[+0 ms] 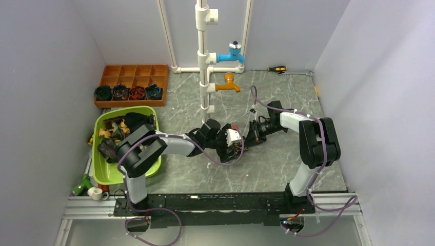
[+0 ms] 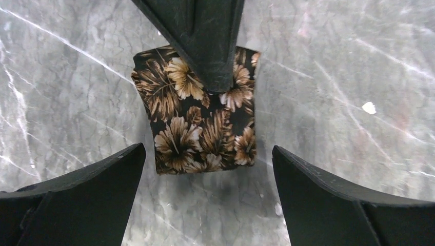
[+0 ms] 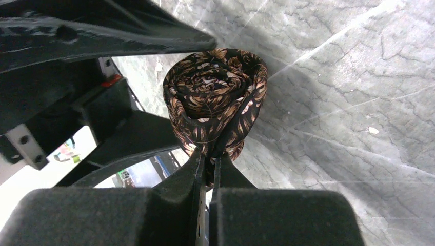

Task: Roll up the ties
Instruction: Pick up the tie at the center of the board.

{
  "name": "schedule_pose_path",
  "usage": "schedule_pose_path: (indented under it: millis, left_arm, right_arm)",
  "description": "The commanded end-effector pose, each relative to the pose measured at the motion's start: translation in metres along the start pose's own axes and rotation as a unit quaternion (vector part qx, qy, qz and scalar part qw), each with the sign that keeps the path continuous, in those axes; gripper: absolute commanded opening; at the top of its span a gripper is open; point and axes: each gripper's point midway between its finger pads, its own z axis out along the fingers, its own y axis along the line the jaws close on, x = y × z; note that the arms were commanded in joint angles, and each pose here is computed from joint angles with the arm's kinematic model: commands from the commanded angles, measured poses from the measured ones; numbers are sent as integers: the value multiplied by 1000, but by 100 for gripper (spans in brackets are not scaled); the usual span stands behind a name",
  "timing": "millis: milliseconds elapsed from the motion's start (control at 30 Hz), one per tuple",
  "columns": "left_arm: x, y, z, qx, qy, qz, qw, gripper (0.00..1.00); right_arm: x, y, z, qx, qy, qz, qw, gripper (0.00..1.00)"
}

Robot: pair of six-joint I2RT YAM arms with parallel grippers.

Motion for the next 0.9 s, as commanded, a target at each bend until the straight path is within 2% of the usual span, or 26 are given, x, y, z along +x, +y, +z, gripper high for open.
schedule_pose_path:
  millis: [0, 133, 333, 433, 533, 567, 633, 667, 700, 767, 800, 867]
  left_arm:
    - [-12, 24, 19, -46, -17, 18, 999, 99]
    - [-1, 34, 29, -69, -11, 9, 998, 99]
    - [-4, 10, 42, -15, -28, 23, 999, 98]
    - [-2, 0, 45, 13, -27, 13, 999, 78]
    - [0, -3, 42, 19, -19, 8, 1000, 53]
    - [0, -4, 40, 20, -18, 10, 1000, 48]
    - [1, -6, 34, 19, -11, 14, 1000, 44]
    - [1, -7, 32, 19, -6, 13, 1000, 45]
    - [0, -6, 29, 15, -2, 12, 1000, 50]
    - [-7, -2, 20, 0, 3, 10, 1000, 78]
    - [-12, 2, 13, -15, 4, 6, 1000, 96]
    - [-25, 9, -6, -40, -9, 5, 999, 99]
  right_arm:
    - [-6, 18, -6, -24, -18, -22, 999, 0]
    - [-3, 17, -4, -25, -17, -17, 999, 0]
    - [-1, 19, -2, -32, -17, -12, 999, 0]
    - [-3, 23, -3, -37, -19, -16, 999, 0]
    - [-3, 27, -5, -42, -20, -18, 999, 0]
    - [-2, 27, -5, -41, -20, -18, 999, 0]
    - [-2, 27, -6, -39, -20, -18, 999, 0]
    - [-1, 27, -6, -37, -19, -19, 999, 0]
    - [-1, 26, -6, -36, -20, -19, 999, 0]
    - [-2, 26, -7, -32, -21, -21, 999, 0]
    - [-2, 28, -8, -31, -22, -24, 999, 0]
    - [-4, 31, -12, -31, -27, -29, 999, 0]
